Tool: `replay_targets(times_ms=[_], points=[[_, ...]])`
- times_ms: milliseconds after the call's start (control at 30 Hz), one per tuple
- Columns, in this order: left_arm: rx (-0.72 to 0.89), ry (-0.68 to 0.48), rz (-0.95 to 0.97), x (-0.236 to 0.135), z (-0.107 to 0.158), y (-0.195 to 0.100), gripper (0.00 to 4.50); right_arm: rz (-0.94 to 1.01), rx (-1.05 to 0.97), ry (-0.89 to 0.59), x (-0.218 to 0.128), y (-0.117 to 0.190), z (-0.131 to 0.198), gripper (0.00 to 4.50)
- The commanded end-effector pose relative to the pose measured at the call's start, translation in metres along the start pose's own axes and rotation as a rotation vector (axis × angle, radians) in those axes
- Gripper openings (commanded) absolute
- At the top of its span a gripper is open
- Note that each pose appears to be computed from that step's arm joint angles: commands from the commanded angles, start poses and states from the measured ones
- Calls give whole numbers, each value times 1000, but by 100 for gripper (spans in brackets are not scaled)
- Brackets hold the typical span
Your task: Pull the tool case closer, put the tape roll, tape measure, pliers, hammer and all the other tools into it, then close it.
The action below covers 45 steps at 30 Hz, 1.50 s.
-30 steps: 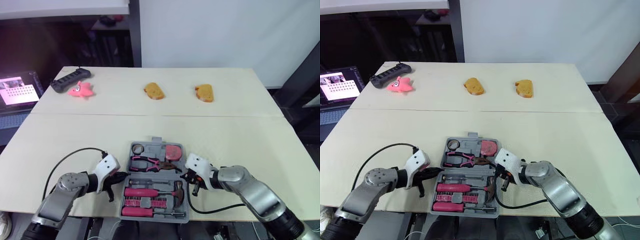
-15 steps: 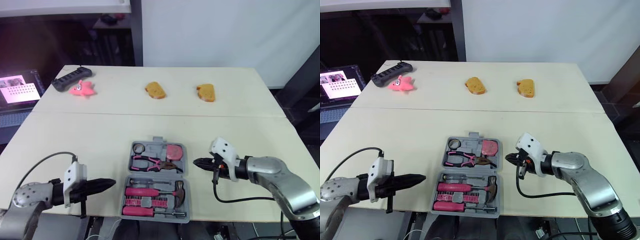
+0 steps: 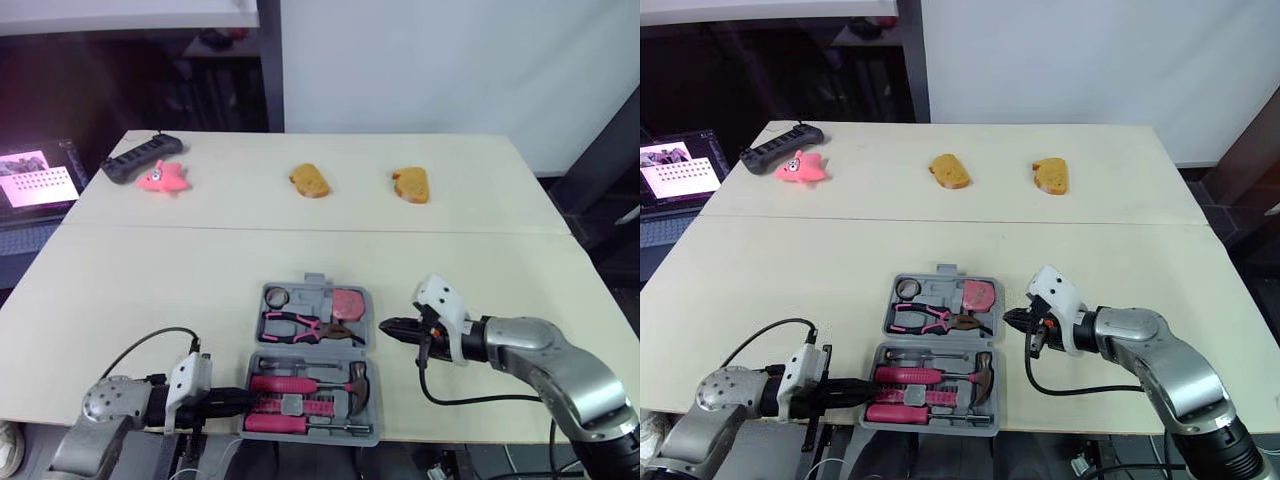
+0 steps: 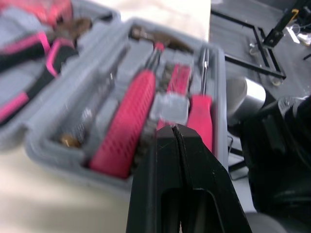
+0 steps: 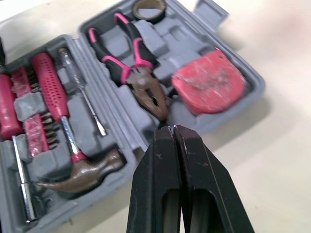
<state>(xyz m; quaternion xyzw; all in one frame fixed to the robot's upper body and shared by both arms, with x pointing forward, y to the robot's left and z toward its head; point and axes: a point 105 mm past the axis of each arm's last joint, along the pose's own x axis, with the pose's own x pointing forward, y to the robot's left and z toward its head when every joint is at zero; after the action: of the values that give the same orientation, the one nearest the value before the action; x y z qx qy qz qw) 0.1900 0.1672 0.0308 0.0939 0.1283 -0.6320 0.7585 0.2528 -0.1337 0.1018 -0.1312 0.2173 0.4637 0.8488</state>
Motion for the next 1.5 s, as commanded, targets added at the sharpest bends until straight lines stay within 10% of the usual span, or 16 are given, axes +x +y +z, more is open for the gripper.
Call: replay_targets(times_ms=[33,267,567,1500], points=[[46,31,22,6,-4,6,0,4,-35,-21,-2,3,12,8],[36,122,4,10,-26,3,0,-39,12,2,1,-6,11,32],[55,154,-9,7,-33,0,0,-109,326,98,24,-27,-8,443],[108,201,-3,2,-36,3,0,38,896,-130,67,-39,12,448]])
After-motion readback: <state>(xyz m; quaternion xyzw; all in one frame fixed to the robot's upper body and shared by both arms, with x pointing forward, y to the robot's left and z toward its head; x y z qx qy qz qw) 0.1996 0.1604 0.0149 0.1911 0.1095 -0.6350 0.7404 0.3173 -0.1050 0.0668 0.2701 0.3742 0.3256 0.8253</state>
